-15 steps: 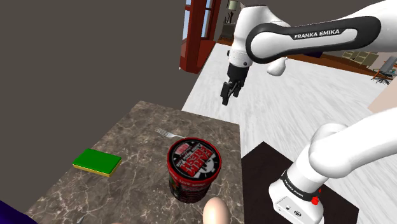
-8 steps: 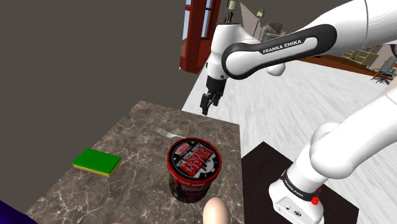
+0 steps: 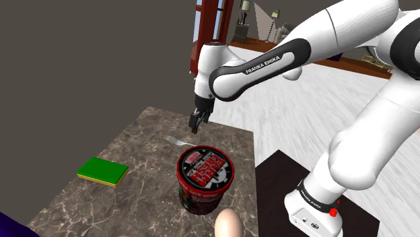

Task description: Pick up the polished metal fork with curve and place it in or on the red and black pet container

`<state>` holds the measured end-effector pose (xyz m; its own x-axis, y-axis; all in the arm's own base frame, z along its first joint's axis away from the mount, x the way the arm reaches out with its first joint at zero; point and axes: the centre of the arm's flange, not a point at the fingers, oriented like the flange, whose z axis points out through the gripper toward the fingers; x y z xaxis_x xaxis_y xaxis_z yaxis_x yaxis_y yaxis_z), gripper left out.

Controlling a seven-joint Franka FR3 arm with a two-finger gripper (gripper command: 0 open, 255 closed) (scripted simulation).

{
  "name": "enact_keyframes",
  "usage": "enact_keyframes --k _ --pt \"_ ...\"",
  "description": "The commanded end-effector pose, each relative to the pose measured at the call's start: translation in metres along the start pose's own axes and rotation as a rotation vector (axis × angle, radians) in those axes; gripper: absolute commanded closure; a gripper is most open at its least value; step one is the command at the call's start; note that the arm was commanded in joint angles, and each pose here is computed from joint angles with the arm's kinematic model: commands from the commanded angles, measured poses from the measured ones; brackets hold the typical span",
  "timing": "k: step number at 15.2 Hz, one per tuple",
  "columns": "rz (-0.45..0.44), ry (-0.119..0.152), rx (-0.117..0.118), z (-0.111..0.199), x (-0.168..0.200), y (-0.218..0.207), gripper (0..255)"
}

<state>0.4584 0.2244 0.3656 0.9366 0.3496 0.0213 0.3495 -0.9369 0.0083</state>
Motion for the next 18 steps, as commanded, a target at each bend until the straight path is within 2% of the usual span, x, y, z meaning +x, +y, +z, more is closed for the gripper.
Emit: enact_keyframes --k 1,5,13,18 --pt "-0.023 0.007 0.009 0.012 0.013 -0.012 0" --pt "-0.07 0.02 0.027 0.041 0.042 -0.041 0" --pt "-0.074 0.021 0.028 0.083 0.045 -0.045 0" --pt "-0.074 0.021 0.028 0.083 0.045 -0.045 0"
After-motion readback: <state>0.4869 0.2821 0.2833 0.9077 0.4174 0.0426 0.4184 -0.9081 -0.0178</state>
